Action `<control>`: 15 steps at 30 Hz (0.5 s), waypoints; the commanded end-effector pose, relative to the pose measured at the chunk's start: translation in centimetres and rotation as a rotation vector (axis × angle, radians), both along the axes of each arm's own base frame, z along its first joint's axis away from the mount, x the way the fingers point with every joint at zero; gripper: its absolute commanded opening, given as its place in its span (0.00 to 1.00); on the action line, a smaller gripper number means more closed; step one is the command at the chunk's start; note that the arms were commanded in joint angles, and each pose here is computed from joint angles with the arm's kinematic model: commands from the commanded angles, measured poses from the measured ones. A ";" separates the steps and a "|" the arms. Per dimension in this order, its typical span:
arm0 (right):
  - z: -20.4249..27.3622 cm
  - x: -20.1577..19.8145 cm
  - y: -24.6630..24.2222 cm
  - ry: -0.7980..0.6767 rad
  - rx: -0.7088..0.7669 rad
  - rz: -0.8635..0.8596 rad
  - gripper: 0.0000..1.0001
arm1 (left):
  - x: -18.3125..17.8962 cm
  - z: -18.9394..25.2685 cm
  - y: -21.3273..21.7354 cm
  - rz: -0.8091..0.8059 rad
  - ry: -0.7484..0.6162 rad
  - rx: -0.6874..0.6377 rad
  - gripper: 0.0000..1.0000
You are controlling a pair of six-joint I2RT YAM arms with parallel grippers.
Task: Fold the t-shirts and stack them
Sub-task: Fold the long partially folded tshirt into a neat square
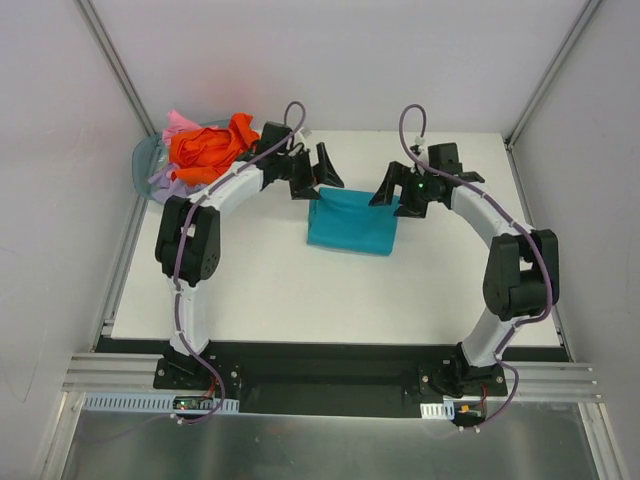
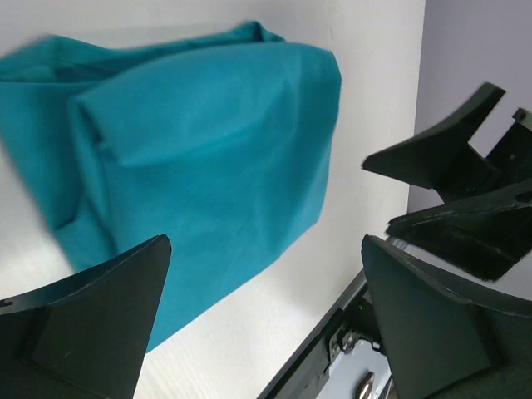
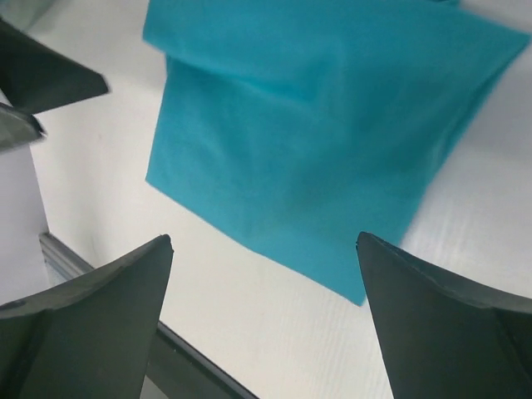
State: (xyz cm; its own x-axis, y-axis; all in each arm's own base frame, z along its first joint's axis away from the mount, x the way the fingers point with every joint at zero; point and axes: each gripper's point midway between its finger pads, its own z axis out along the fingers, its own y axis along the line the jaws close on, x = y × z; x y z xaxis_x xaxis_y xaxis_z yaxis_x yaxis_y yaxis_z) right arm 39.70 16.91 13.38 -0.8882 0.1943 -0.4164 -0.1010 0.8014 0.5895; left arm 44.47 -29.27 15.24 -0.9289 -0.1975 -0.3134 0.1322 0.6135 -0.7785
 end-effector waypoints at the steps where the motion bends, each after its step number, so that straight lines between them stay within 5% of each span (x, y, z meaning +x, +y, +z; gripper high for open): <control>1: -0.6 -0.9 3.0 0.007 0.063 0.049 0.97 | -3.9 -1.1 -3.7 -0.094 0.034 -0.025 0.99; 9: -4.8 -4.8 3.2 0.087 0.025 0.103 0.97 | -10.9 -9.8 -2.5 -0.040 0.239 0.069 0.99; 15: -6.0 -12.1 2.2 0.161 0.001 0.160 0.97 | -18.4 -9.6 -0.8 -0.088 0.274 0.080 0.99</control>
State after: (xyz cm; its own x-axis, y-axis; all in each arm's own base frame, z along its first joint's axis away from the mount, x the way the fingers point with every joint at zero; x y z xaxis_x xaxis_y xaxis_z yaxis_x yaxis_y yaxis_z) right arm 31.05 18.96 4.90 -0.9702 0.1060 -0.2179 -0.0470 0.7997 0.5985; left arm 30.95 -31.31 5.54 -0.9905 -0.1177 -0.0713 -0.0204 0.6378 -0.7699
